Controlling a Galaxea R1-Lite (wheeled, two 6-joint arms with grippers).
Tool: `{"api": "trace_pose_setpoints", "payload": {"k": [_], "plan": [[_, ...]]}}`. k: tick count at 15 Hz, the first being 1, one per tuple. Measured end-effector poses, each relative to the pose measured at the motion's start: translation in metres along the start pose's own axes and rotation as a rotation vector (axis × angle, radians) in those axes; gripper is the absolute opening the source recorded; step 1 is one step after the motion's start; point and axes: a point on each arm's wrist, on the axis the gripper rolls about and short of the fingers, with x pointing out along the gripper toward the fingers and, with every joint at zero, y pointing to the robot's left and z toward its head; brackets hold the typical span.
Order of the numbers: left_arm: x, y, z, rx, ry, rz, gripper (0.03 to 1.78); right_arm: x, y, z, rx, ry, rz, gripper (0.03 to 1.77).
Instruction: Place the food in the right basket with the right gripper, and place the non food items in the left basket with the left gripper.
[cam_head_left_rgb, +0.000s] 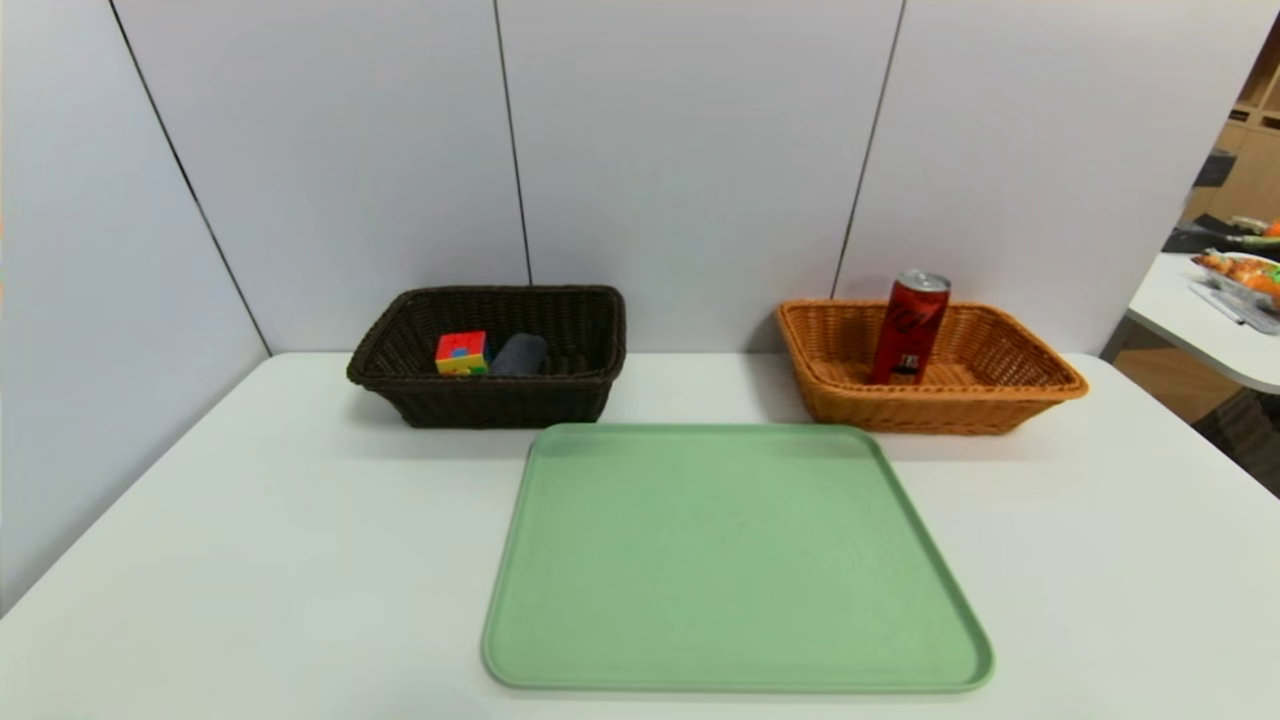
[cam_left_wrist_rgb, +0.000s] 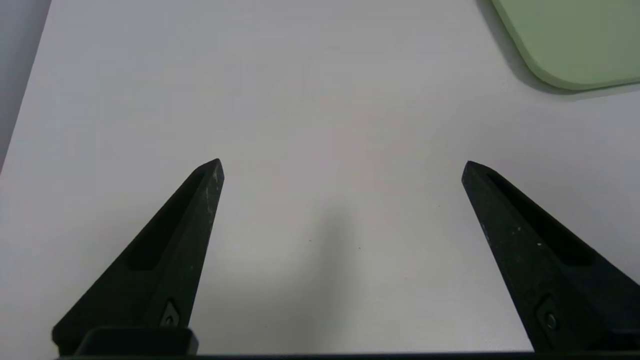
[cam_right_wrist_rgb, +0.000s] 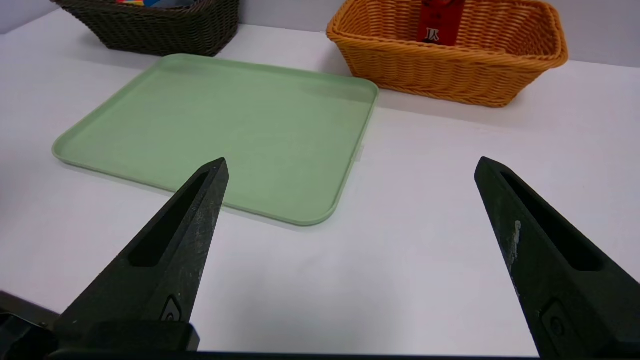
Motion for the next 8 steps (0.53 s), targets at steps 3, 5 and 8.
{"api": "trace_pose_setpoints", "payload": {"k": [3, 5, 8], "plan": [[-0.002, -0.002, -0.02, -0.004, -0.021, 0.021, 1.69, -0.006, 0.003, -0.005, -0.02, -0.007, -0.009, 1.7], [-0.002, -0.003, -0.03, -0.01, -0.036, 0.029, 1.69, -0.007, 0.004, -0.007, -0.022, -0.011, -0.009, 1.7], [-0.002, -0.004, -0.037, -0.016, -0.112, 0.042, 1.69, -0.008, 0.004, -0.008, -0.02, -0.004, -0.008, 1.7]]}}
